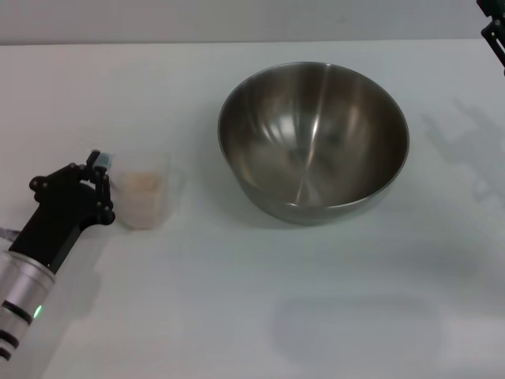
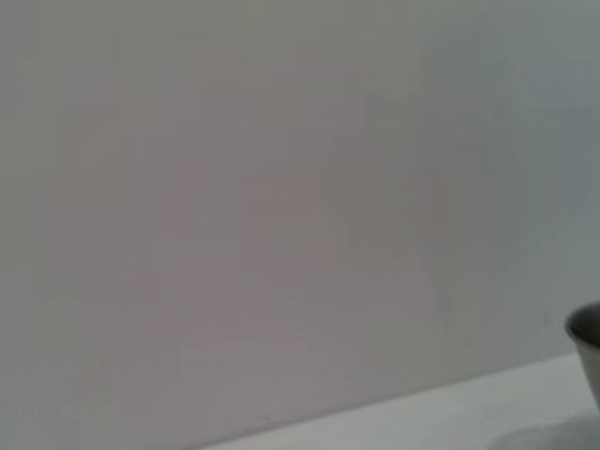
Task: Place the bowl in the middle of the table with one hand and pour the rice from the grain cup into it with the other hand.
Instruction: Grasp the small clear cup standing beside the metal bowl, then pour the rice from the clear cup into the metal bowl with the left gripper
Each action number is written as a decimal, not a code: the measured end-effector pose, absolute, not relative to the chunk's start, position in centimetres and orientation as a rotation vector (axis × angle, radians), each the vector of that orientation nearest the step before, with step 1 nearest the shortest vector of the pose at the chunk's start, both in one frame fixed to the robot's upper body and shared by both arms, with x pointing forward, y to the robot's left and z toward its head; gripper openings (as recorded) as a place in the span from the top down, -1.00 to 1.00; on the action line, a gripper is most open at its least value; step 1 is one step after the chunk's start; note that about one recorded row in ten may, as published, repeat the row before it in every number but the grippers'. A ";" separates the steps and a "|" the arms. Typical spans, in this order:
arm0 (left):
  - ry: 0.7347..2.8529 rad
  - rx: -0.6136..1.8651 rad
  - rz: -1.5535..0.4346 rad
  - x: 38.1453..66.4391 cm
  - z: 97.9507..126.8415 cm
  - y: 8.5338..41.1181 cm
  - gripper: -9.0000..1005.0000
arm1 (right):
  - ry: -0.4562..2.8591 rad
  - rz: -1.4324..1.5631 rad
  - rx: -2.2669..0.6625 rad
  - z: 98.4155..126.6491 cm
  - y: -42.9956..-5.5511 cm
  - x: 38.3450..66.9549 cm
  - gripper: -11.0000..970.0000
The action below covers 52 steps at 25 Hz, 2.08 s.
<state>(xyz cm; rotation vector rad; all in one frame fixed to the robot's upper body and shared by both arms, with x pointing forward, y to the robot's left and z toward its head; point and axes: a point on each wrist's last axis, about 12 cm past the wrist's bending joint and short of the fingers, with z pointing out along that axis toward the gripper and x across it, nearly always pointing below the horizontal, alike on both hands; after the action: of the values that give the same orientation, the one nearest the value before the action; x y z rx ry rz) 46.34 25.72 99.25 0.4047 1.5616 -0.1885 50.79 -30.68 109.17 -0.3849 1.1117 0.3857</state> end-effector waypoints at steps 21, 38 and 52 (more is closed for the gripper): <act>1.285 0.594 -0.081 53.4 104.4 21.7 0.92 | 1.120 0.125 0.025 106.2 -37.2 43.8 -0.26; 1.053 0.850 0.137 54.7 106.3 18.5 0.92 | 1.165 0.046 0.141 104.8 -38.6 42.0 -0.26; 0.893 1.081 0.381 55.7 107.2 15.2 0.92 | 1.166 0.048 0.137 104.8 -38.6 42.2 -0.26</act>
<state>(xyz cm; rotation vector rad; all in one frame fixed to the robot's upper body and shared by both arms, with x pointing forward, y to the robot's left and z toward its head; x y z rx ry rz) 55.71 15.24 107.18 1.0812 0.8926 0.3814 42.17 -38.58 104.83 0.1370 1.1657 0.0482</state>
